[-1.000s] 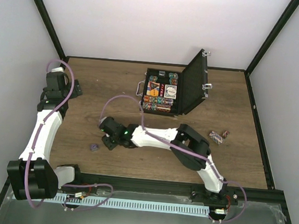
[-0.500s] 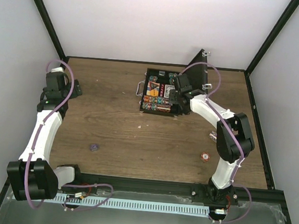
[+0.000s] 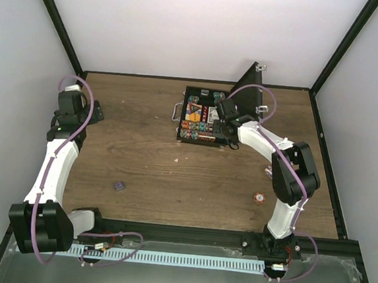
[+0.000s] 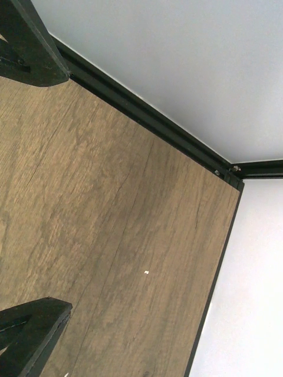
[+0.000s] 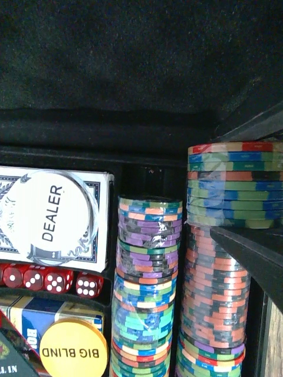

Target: Pack up texas hold em set

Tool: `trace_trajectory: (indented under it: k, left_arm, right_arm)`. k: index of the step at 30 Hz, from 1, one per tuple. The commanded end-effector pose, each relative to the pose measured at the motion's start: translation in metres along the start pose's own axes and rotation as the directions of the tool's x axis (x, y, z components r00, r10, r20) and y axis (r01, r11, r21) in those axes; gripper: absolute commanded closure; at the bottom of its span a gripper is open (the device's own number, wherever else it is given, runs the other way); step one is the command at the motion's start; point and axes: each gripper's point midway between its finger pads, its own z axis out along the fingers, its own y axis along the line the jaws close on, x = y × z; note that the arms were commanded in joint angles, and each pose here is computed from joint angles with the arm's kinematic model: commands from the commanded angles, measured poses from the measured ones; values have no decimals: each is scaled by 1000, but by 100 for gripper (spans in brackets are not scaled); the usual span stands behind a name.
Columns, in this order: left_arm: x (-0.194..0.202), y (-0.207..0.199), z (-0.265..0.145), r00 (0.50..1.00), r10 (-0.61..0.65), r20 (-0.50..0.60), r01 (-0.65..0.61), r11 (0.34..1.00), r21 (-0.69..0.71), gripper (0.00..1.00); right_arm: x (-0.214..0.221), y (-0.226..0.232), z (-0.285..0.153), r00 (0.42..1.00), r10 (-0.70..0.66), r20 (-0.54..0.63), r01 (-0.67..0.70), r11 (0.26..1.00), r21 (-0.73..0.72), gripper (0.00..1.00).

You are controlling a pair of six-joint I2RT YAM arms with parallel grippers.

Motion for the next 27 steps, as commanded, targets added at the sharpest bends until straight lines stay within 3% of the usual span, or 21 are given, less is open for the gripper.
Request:
trace_trajectory:
  k: [1,17,27]
  left_arm:
    - [-3,1,-2,1000,8,17,-8,1000,0,0]
    - [-1,-1,0,1000,9,9,-9,1000,8,0]
    - [0,-2,2,1000,9,3,-9,1000,11,0]
  right_arm:
    - [5,-8,3,1000,31,-7,-30,999,43,79]
    - [23,13,9,996,59,-69,-63,996,-60,79]
    - [32,6,8,998,32,-61,-31,999,21,80]
